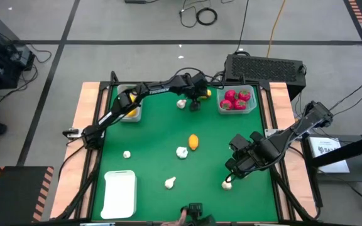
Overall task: Sort produce into baskets
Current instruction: Put the lemon into the gray bin
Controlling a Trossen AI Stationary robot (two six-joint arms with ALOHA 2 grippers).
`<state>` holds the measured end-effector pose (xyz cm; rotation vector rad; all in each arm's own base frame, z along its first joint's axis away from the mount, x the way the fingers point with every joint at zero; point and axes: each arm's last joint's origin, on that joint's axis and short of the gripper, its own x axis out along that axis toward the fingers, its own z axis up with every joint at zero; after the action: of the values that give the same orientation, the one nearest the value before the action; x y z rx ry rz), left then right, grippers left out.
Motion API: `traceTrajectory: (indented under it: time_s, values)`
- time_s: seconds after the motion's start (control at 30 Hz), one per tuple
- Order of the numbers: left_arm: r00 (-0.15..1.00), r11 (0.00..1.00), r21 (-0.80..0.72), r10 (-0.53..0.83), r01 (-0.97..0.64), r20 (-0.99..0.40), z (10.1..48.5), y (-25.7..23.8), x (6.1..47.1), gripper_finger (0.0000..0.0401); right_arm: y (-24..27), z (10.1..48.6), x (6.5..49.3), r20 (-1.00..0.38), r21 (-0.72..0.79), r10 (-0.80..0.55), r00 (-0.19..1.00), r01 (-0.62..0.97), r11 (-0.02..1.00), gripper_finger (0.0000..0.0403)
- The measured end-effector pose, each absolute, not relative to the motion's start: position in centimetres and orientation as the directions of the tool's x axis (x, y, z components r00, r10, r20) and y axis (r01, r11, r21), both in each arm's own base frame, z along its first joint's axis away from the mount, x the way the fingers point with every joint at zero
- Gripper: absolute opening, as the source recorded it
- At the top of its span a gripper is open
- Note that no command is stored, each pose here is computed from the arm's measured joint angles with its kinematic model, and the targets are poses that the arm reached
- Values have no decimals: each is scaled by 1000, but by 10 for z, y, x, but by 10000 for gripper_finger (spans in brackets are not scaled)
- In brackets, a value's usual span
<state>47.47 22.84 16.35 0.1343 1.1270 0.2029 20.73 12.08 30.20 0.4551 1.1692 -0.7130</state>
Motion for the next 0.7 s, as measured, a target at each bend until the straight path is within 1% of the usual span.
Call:
traceTrajectory:
  time_s: [0.17, 0.3, 0.4, 0.6, 0.7]
  values:
    - [357, 980, 181, 198, -80, -913, 164, 222, 470, 304, 119, 302, 208, -932, -42, -286, 222, 717, 696, 93]
    - [373, 978, 169, 203, -121, -905, 169, 219, 471, 304, 114, 302, 211, -932, -51, -293, 214, 722, 690, 93]
    - [390, 977, 176, 211, -123, -896, 178, 220, 473, 304, 111, 302, 213, -932, -58, -296, 210, 718, 693, 93]
    - [447, 968, 220, 253, -125, -858, 210, 223, 478, 304, 106, 302, 215, -931, -63, -300, 206, 720, 691, 93]
    - [439, 957, 242, 289, -161, -850, 234, 221, 469, 304, 94, 306, 218, -930, -67, -300, 214, 704, 707, 93]
